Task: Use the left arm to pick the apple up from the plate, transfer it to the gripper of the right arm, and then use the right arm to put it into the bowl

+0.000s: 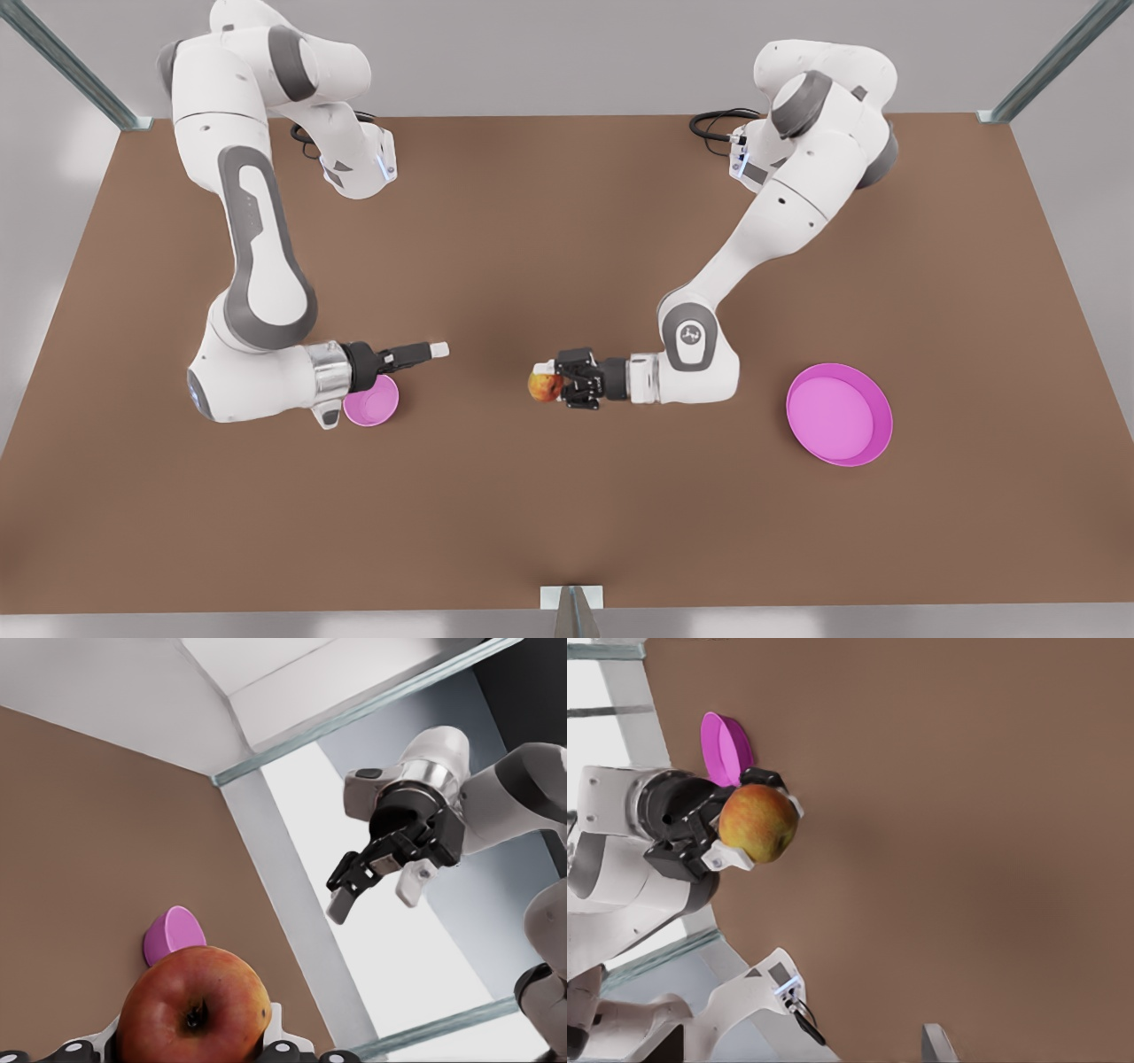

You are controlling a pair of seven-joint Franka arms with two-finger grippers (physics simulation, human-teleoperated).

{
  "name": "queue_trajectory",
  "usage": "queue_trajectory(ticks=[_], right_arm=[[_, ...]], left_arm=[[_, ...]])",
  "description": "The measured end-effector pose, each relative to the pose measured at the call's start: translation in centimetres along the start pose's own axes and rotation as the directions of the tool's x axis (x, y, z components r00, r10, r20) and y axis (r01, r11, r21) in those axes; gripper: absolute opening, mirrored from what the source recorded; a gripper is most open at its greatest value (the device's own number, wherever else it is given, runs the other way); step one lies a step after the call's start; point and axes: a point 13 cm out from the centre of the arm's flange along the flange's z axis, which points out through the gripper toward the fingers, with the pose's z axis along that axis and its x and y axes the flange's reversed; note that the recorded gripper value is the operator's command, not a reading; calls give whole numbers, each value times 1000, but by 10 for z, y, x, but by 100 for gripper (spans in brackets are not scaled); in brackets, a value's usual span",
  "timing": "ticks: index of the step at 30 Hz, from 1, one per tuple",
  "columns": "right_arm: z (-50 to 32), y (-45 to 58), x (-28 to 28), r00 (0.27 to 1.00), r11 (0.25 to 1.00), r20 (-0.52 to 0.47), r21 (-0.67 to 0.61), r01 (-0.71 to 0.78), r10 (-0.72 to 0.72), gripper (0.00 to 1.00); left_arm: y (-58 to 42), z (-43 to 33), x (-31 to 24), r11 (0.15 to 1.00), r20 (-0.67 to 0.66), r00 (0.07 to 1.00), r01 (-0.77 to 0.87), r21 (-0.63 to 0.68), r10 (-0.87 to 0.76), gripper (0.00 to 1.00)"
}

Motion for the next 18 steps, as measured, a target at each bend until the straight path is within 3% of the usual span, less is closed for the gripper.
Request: queue_trajectory(ticks=[5,14,18], right_arm=[[41,-37,-36,1000,987,4,-161,-25,26,100],[99,-13,-65,984,968,155,-221,118,-84,100],[115,-25,-74,975,958,216,-262,115,-58,100]], left_arm=[[-3,9,2,979,3,979,-204,10,203,67],[2,24,4,895,18,895,-446,20,445,67],[4,25,3,858,26,858,-514,15,513,67]])
